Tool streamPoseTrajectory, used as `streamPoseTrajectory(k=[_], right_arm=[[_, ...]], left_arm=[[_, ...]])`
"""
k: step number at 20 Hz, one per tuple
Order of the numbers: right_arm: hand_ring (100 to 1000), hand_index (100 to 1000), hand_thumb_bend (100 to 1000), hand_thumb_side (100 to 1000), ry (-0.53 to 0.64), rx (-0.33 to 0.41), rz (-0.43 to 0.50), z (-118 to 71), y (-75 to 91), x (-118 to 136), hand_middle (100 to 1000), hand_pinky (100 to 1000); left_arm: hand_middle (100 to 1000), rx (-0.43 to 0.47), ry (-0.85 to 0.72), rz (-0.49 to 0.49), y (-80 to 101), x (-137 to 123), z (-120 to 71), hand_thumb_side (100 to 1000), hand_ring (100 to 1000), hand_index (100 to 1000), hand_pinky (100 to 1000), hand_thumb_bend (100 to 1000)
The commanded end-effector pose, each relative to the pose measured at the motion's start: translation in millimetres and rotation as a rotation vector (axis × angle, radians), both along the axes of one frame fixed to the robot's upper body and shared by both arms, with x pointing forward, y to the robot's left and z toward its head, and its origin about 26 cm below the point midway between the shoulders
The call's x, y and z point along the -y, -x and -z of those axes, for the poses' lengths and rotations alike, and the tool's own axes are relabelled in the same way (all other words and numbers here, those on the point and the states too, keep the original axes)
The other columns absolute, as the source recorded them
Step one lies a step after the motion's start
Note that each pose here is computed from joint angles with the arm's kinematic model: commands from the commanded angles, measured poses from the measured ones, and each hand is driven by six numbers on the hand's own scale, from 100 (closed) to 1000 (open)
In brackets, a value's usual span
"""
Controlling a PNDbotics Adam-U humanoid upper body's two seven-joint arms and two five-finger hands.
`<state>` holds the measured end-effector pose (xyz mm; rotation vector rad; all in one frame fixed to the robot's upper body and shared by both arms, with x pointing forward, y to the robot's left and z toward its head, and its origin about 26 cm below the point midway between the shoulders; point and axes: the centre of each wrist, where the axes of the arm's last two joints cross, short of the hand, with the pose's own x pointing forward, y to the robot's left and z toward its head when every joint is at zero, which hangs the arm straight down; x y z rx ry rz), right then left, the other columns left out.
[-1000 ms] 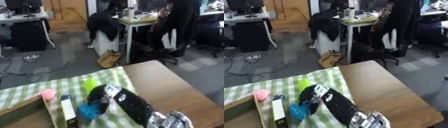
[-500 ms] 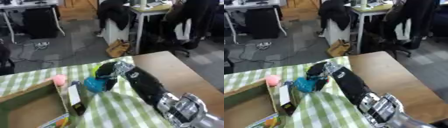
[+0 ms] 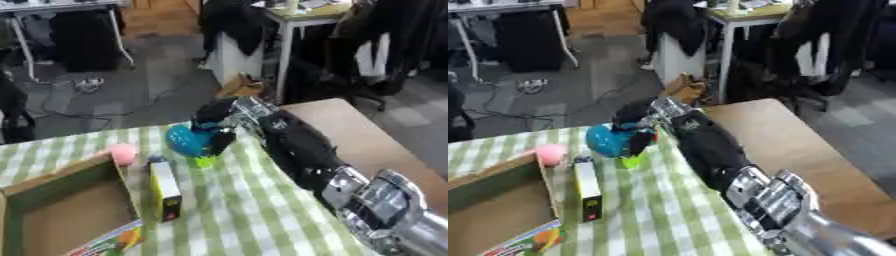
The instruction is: Pick up objects on the table and place them in the box.
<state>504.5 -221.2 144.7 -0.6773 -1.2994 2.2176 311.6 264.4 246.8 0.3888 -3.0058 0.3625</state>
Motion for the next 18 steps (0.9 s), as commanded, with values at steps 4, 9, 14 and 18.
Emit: streamPoseTrajectory(k=[4,9,14,18], right_arm=[[100,348,170,704,-0.024,0.068,0.012,-42.2,-4.6,5,100,219],[100,348,165,708,-0.051,0.095,0.009,-62.5,-5.4,2,100,219],[100,349,146,717,-0.105,0.131,-0.019,-85.5,-5.2,-9,100,223],[100,358,127,724,-0.192,0.14,-0.061,-99.3,-1.7,-24,100,220]], left_arm=[[837,0.048,-0.025,-0.003,2.5,-2,-12.5,1000,831,912,785,136],[836,0.05,-0.026,-0.003,2.4,-2,-13.0,1000,830,911,785,137],[836,0.047,-0.024,-0.005,2.5,-2,-12.0,1000,830,911,785,138],[836,0.045,-0.021,-0.007,2.6,-2,-11.3,1000,830,910,785,137]])
